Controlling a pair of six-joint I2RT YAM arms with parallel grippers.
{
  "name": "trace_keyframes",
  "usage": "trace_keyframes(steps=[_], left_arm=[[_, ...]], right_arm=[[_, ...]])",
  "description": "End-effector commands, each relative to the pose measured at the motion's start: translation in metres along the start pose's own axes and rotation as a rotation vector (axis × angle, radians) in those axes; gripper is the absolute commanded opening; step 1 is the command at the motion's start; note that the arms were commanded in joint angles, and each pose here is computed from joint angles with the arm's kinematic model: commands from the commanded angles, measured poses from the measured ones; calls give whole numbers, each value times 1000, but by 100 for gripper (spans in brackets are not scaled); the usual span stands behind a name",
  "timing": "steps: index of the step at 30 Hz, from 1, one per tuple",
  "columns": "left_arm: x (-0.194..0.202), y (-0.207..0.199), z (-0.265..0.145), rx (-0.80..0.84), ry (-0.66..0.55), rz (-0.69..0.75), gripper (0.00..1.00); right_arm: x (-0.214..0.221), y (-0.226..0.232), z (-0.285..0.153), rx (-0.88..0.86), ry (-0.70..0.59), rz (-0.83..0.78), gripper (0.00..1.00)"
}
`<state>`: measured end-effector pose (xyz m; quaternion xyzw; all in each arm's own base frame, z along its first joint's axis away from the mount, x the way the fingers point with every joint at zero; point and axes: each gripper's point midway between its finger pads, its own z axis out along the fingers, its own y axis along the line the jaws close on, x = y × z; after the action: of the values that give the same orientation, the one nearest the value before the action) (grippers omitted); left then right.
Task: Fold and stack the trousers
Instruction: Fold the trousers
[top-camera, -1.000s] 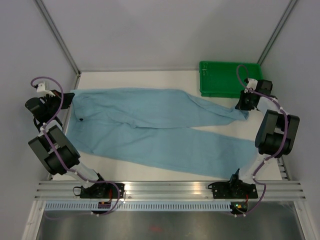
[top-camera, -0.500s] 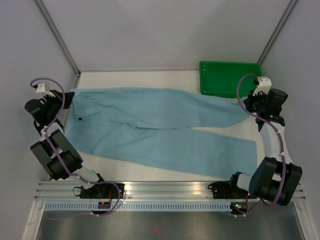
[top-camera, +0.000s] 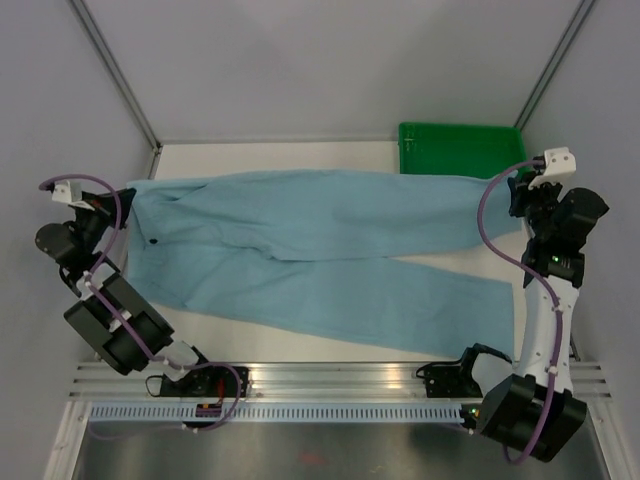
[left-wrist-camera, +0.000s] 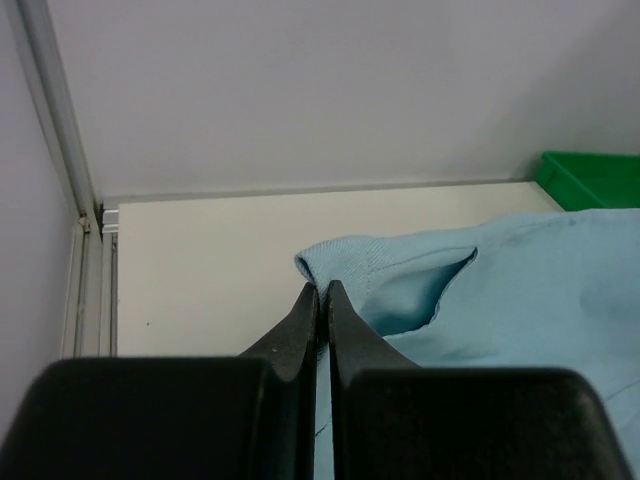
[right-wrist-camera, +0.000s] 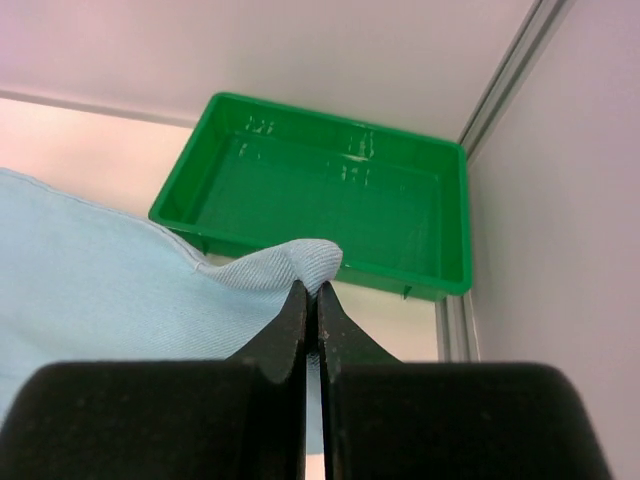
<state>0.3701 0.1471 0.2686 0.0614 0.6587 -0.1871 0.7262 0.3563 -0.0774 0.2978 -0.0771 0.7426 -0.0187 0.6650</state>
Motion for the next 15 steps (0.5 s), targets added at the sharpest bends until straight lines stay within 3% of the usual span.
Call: trace_keyframes(steps=[1, 6, 8, 10, 15], left_arm=[[-38, -19, -10, -1, -90, 120, 2], [-26, -20, -1, -136, -116, 36, 2], [-12, -26, 10, -120, -55, -2, 2], [5, -44, 30, -104, 1, -48, 2], [25, -104, 60, -33, 81, 25, 2]], right_arm=[[-26, 9, -18, -14, -109, -41, 0], [-16, 28, -29, -28, -132, 32, 0], [-16, 36, -31, -43, -160, 67, 0], [-21, 50, -34, -65, -180, 69, 0], [-19, 85, -32, -139, -149, 15, 0]])
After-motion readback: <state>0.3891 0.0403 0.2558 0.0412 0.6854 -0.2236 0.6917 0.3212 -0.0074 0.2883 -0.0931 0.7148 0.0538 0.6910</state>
